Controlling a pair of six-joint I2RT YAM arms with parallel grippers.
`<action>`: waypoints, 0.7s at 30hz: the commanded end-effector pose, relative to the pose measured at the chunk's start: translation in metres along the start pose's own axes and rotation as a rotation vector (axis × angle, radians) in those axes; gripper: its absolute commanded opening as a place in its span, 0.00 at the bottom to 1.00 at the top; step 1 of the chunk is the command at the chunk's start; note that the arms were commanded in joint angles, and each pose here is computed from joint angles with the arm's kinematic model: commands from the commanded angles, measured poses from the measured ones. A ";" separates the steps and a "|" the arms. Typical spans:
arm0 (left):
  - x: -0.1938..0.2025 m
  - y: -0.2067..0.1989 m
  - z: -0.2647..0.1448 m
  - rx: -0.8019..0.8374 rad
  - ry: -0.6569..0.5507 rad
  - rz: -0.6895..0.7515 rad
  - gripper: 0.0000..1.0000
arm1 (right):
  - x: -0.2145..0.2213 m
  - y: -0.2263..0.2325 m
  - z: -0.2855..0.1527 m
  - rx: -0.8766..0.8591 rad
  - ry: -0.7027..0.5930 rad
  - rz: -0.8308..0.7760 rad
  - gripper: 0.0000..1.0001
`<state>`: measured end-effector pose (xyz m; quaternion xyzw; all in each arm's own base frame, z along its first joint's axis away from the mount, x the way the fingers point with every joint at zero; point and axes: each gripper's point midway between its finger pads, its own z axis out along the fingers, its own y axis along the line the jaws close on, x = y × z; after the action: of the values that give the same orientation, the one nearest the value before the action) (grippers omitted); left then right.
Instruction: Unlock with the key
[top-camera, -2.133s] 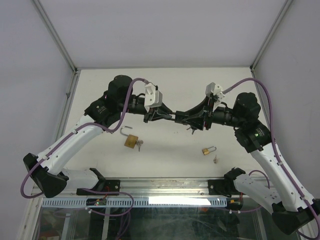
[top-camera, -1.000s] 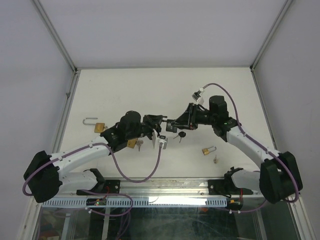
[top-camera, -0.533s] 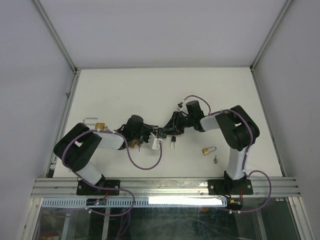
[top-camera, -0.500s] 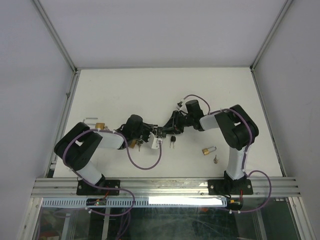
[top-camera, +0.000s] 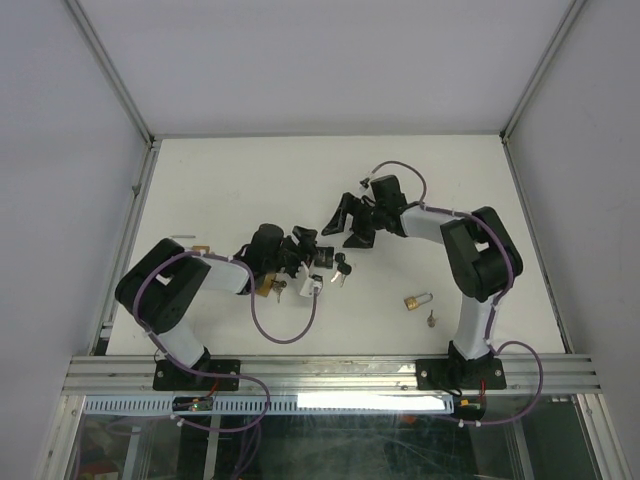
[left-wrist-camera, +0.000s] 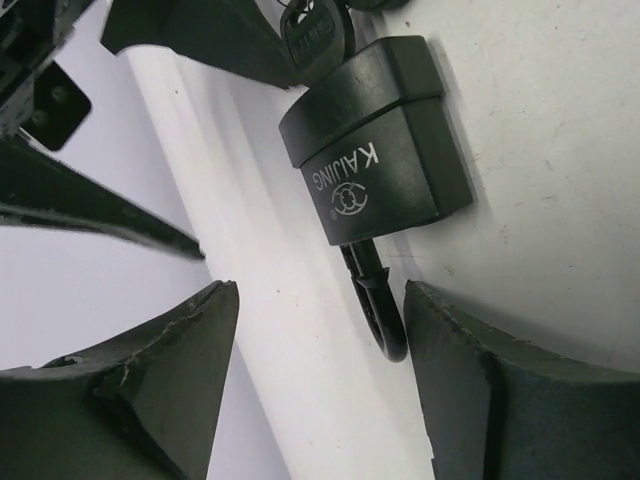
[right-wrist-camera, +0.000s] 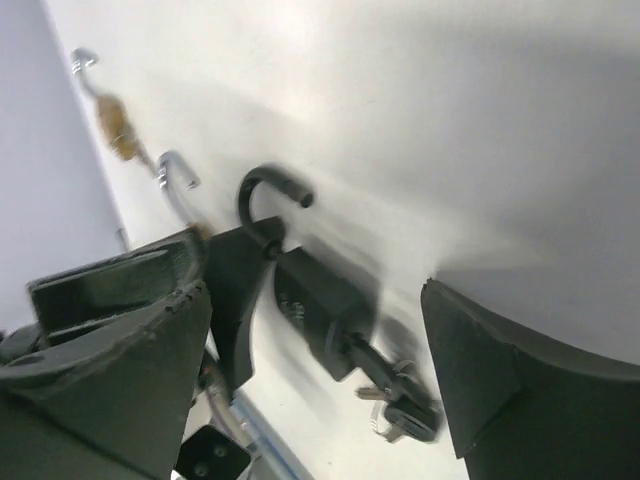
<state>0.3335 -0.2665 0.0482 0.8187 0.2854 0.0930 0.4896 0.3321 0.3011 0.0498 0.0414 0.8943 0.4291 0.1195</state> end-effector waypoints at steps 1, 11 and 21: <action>-0.013 -0.028 -0.004 0.103 -0.046 -0.056 0.78 | -0.032 -0.036 -0.043 0.318 -0.092 -0.103 0.89; -0.020 0.026 -0.064 -0.031 -0.018 -0.327 0.99 | -0.037 -0.071 -0.218 0.936 -0.309 -0.167 1.00; -0.007 0.121 -0.096 -0.445 0.019 -1.481 0.99 | 0.063 -0.121 -0.229 0.887 -0.443 0.284 0.92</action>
<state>0.3195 -0.2367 0.1816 0.5150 0.6131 -0.0847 0.5931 0.2377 0.0729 0.1082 0.2020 0.9487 0.0158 0.2428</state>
